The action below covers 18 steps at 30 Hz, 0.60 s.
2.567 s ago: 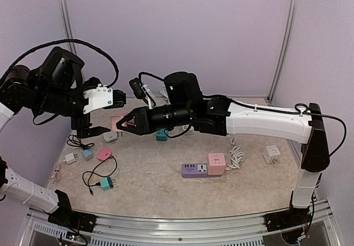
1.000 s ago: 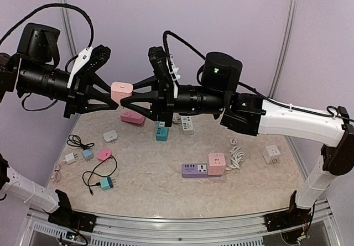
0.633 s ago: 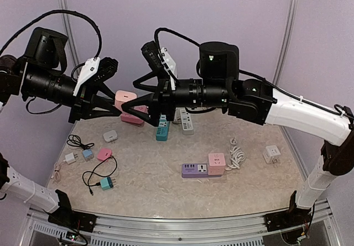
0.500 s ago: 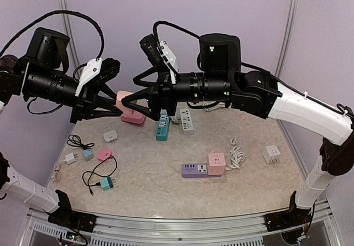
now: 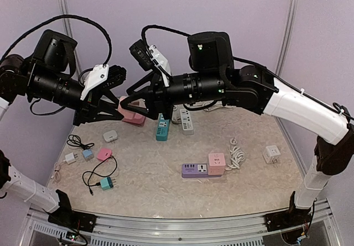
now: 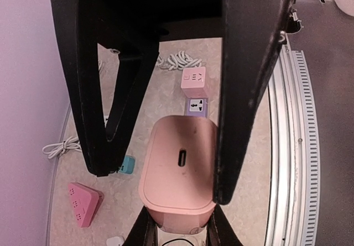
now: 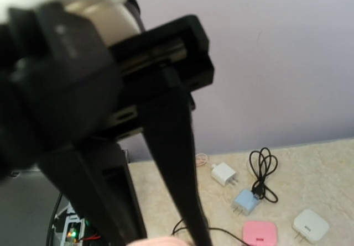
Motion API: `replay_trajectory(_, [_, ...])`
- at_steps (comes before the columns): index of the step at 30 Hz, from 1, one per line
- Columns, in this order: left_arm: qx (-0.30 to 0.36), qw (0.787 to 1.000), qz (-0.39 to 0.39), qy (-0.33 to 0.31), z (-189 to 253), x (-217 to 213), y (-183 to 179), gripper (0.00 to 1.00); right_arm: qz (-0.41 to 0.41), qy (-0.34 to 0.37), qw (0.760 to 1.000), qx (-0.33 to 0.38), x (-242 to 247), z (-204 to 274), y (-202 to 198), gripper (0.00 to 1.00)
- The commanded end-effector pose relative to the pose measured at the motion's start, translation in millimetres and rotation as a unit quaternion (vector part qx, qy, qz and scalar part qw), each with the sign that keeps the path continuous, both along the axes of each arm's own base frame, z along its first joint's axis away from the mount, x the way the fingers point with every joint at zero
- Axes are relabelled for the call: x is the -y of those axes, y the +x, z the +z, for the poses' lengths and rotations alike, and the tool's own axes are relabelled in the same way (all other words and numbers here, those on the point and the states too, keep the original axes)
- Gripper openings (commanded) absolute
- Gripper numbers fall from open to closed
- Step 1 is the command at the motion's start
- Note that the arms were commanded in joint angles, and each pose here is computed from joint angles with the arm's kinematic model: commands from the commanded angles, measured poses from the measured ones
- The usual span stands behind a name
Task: Insert the plug
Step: Adjust the plug.
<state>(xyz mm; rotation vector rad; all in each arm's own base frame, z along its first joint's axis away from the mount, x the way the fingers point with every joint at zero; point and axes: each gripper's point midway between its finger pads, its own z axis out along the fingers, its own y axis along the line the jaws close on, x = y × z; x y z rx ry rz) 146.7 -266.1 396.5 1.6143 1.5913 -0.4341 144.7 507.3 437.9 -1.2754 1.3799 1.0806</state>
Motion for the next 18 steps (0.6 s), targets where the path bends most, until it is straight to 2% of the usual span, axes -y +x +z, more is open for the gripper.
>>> replay_trajectory(1, [0.005,1.0,-0.024,-0.017,8,6,-7,0.0,0.001,-0.057,0.998,-0.022,-2,-34,1,0.48])
replay_trajectory(5, [0.004,1.0,-0.024,-0.015,7,6,-7,0.0,0.012,-0.067,0.997,-0.028,-1,-40,-3,0.6])
replay_trajectory(7, [0.003,1.0,-0.025,-0.015,7,7,-7,0.0,0.012,-0.069,0.997,-0.028,-1,-40,-2,0.62])
replay_trajectory(8, [0.003,1.0,-0.026,-0.014,6,7,-7,0.0,0.01,-0.068,0.997,-0.029,-1,-41,-2,0.59])
replay_trajectory(10, [0.001,1.0,-0.027,-0.011,4,8,-7,0.0,0.007,-0.06,0.998,-0.027,-2,-37,-1,0.47])
replay_trajectory(14, [-0.006,0.999,-0.033,-0.005,-1,9,-9,0.0,0.007,-0.045,0.999,-0.022,-1,-29,-1,0.18])
replay_trajectory(16, [-0.01,0.999,-0.041,-0.003,-2,9,-11,0.0,0.004,-0.038,0.999,-0.022,0,-27,-1,0.0])
replay_trajectory(18, [-0.009,0.999,-0.047,0.0,-2,8,-14,0.0,0.001,-0.029,0.999,-0.022,3,-24,-1,0.0])
